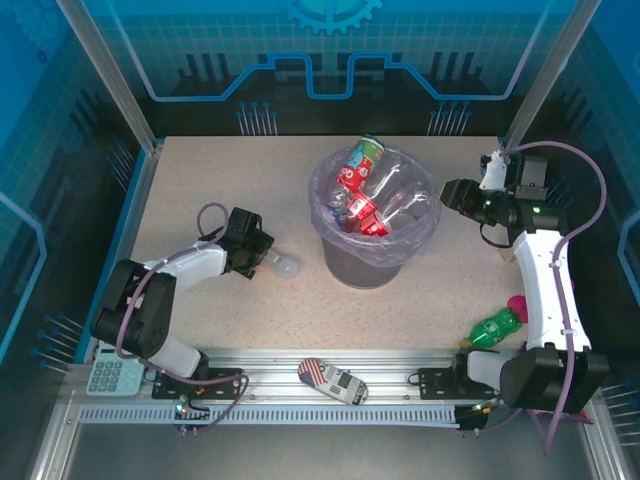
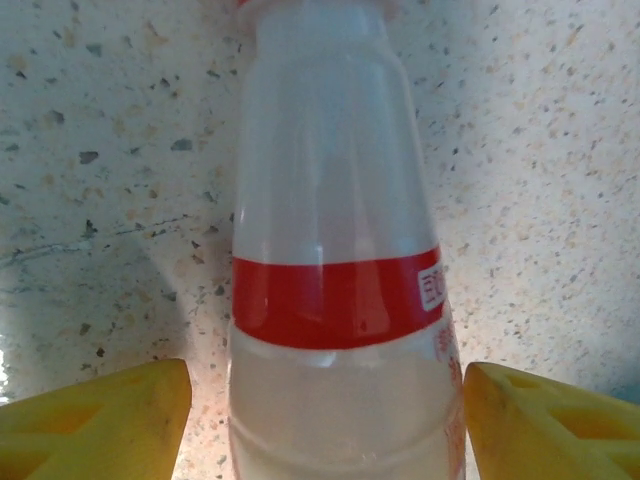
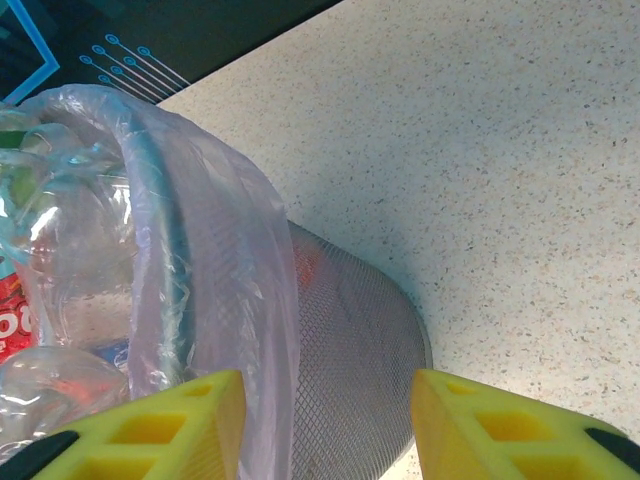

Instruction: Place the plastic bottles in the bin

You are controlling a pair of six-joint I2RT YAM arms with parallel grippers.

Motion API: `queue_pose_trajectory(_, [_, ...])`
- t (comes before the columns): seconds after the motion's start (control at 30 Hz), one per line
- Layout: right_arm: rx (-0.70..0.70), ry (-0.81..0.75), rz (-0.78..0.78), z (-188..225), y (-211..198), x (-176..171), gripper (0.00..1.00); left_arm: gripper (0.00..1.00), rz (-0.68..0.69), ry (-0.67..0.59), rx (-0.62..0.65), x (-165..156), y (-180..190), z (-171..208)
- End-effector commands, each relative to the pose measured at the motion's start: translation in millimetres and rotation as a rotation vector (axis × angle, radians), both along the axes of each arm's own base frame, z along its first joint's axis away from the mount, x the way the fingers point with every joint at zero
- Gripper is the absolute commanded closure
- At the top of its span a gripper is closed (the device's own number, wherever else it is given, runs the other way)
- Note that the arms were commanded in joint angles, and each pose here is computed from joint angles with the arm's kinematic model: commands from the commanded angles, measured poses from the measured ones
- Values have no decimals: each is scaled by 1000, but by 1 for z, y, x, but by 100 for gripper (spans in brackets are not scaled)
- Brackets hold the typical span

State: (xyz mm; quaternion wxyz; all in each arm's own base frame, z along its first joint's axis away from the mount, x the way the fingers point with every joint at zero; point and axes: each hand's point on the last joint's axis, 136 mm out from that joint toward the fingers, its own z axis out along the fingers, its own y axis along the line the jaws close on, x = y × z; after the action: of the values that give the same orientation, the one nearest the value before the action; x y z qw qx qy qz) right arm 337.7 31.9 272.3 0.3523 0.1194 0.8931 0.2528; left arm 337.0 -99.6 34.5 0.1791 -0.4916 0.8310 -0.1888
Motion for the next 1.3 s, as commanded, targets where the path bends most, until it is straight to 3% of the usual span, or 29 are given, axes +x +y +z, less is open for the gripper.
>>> queue_pose_trajectory(0.0, [25,-15,15,2,2,-1,52,32,19,18,-33,-3,-5,-9])
queue_pose_trajectory(0.23, [21,-18,12,5,1,-1,52,40,7,-14,1,1,0,1])
queue_pose_trajectory(0.37, [39,-19,19,6,4,-1,52,43,-19,-73,70,10,8,26])
queue_pose_trajectory(0.6, [78,-33,40,13,10,-2,52,55,-89,-318,187,41,20,111])
queue_pose_trajectory(0.77, [89,-74,-50,19,-8,-4,52,56,-201,-504,280,62,22,189])
queue_pose_trajectory(0.97, [196,-115,-31,34,-8,-8,51,55,-423,-773,316,71,-8,293])
queue_pose_trajectory(1.13, [316,-122,56,35,9,-6,49,53,-783,-1064,114,50,-90,371])
queue_pose_trajectory(1.27, [362,-125,98,35,18,-6,48,52,-1092,-1152,155,22,-149,403])
